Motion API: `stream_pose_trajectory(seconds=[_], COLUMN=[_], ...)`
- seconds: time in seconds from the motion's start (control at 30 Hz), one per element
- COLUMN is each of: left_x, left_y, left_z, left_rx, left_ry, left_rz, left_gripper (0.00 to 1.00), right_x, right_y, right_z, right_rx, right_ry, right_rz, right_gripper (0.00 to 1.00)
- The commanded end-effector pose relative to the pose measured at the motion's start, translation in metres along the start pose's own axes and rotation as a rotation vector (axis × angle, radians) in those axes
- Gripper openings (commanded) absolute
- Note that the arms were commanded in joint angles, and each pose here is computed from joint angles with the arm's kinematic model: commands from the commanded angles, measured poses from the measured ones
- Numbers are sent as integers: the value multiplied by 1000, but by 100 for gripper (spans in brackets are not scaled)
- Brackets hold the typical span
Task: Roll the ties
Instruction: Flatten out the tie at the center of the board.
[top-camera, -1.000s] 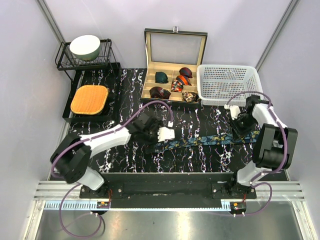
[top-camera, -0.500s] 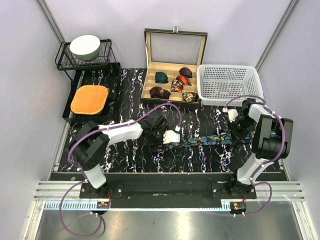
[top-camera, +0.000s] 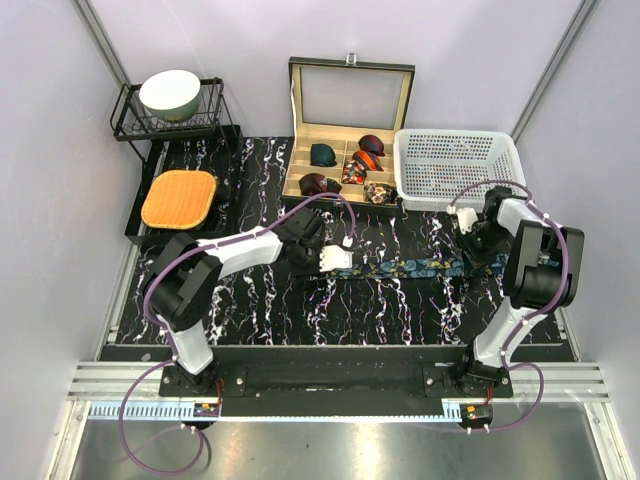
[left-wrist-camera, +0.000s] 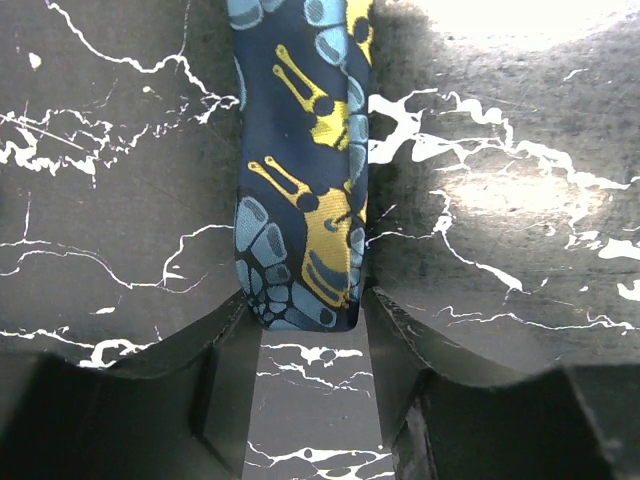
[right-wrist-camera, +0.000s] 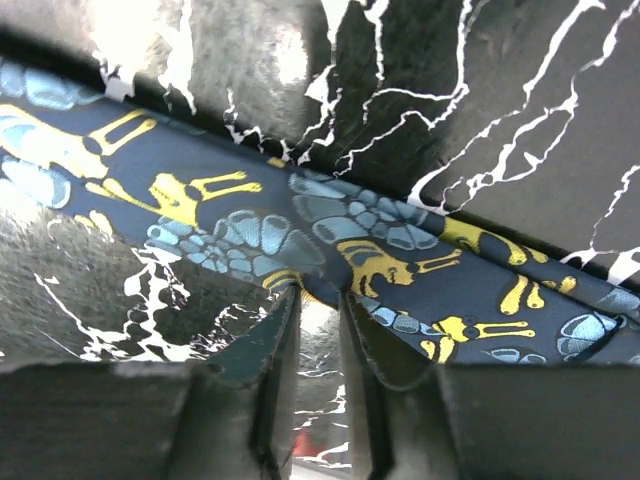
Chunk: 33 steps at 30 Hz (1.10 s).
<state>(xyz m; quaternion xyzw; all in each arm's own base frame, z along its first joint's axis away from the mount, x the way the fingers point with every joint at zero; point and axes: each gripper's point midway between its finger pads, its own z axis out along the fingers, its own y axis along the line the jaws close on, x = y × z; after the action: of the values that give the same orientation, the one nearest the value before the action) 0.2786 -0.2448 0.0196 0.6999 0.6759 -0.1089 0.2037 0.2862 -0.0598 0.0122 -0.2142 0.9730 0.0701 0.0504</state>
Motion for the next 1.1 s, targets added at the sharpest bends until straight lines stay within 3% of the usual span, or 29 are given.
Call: stream_pose_trajectory(seconds=[0.0,0.03,0.07,0.13,0.17,0.23,0.47,0.83,0.93,1.07], left_x=[-6,-6,-6,-8,-8,-10,-8,-7,-7,-6], left_y=[2,1,-1,-2,-2,-3,-3,-2,-1,0], left_z=[-5,-5,-6,-7,-7,-6,-4,1,3,4], left_rx=[-1,3,5,8,7,13,19,33,39,46], left_ry=[-3,-7,-10,-22,-23,-33,-24,-19,-12,-1], left_rz=[13,13,13,14,16,20,26,10,4,-7], left_gripper=[54,56,58,64,65,68,71,72,72,69], right_x=[-19,-17,-21,-27,-32,-45,-75,-54,-51,-48], right_y=[4,19,26,38,43,46,66,64,56,46], right_z=[-41,-50,-65,-75,-80,-76,-41,7,18,29], right_rx=[25,-28,-19,-41,-29,2,18,-29,3,57], right_ry=[-128,-155,-201,-264,-293,-332,-325,-175,-133,-107], right_rz=[-217,-244,-284,-370,-408,-472,-707,-862,-867,-884], right_gripper=[39,46,64,76,91,100,100,99,95,79])
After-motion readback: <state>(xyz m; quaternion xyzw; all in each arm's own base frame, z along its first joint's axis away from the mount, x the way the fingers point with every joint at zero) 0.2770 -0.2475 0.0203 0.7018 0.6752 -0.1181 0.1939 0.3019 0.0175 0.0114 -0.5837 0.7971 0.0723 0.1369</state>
